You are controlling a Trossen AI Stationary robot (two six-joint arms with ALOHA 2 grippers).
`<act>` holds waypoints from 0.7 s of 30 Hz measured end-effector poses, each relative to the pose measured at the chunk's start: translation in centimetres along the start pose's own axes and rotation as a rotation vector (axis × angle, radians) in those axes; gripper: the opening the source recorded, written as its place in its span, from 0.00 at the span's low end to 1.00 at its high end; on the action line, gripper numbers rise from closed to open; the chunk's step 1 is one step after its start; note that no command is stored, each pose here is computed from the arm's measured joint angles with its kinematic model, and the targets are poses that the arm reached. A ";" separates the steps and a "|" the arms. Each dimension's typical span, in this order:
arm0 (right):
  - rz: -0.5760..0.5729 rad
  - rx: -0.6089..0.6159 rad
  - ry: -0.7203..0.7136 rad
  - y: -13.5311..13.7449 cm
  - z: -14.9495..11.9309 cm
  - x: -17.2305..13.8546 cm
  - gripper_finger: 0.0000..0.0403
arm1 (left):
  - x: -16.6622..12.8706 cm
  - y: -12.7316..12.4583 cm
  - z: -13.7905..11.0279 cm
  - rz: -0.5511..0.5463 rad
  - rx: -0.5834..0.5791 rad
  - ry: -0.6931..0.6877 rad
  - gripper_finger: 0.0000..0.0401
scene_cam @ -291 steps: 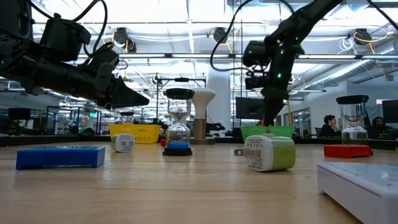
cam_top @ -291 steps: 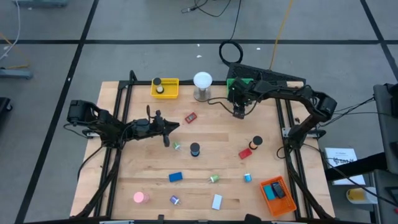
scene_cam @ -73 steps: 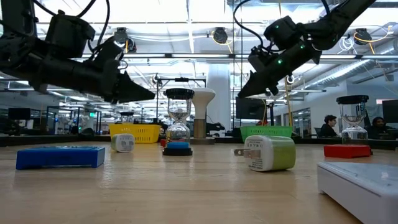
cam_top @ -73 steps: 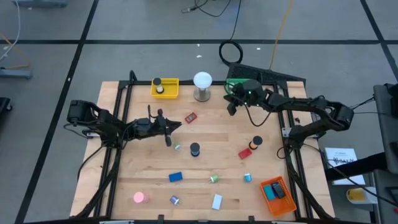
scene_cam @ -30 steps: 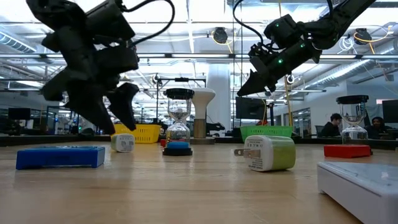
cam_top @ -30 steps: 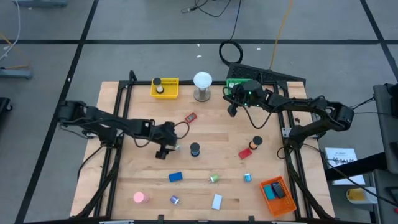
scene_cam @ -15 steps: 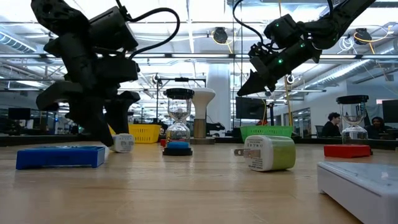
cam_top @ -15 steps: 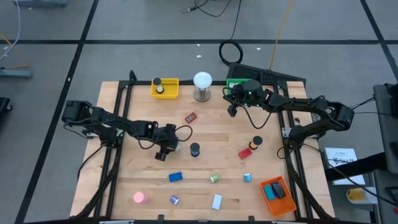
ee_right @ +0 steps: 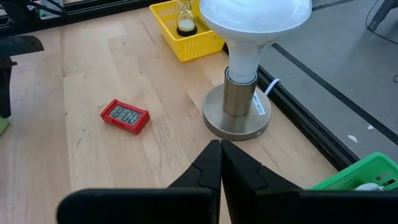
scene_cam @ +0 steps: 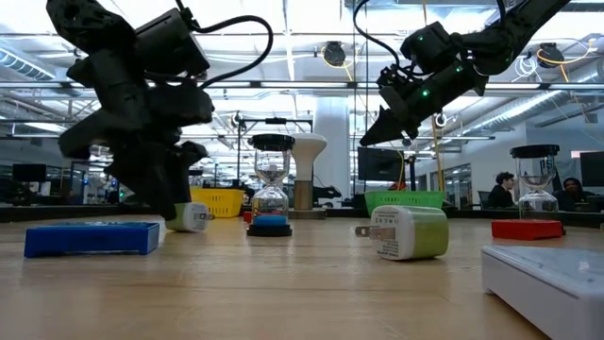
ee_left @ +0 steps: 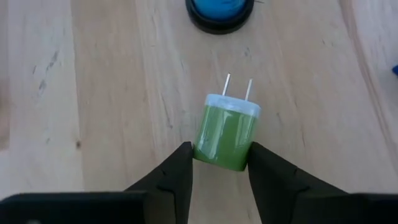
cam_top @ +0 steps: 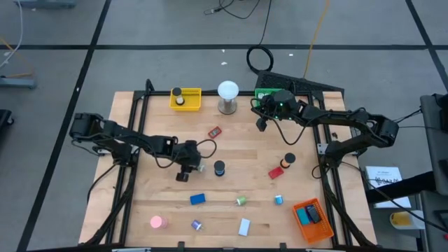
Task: Pick & Place Office items
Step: Put the top green charger adapter into the green bin
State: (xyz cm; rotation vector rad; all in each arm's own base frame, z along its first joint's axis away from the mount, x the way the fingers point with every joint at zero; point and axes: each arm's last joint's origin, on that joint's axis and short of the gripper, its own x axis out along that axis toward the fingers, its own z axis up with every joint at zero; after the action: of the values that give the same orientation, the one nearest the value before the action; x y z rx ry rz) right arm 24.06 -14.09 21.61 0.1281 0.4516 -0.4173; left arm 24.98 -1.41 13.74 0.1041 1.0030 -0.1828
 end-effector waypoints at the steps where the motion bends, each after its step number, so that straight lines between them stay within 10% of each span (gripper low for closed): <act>1: 0.000 0.000 0.000 0.0 0.0 0.0 0.00 | 0.0 0.0 0.0 0.000 -0.016 0.001 0.33; 9: 0.001 0.001 0.007 0.0 -0.1 0.0 0.00 | -0.3 -0.1 -1.4 0.006 -0.115 -0.075 0.32; 21: 0.032 0.064 -0.015 0.1 0.1 0.0 0.00 | -1.9 3.3 -3.0 0.187 -0.271 -0.741 0.32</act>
State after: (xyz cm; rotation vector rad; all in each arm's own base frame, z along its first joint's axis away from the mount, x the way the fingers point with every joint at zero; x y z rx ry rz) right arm 24.18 -14.02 21.73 0.1941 0.4214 -0.4014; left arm 22.15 2.51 13.75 -0.1141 0.2687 0.0885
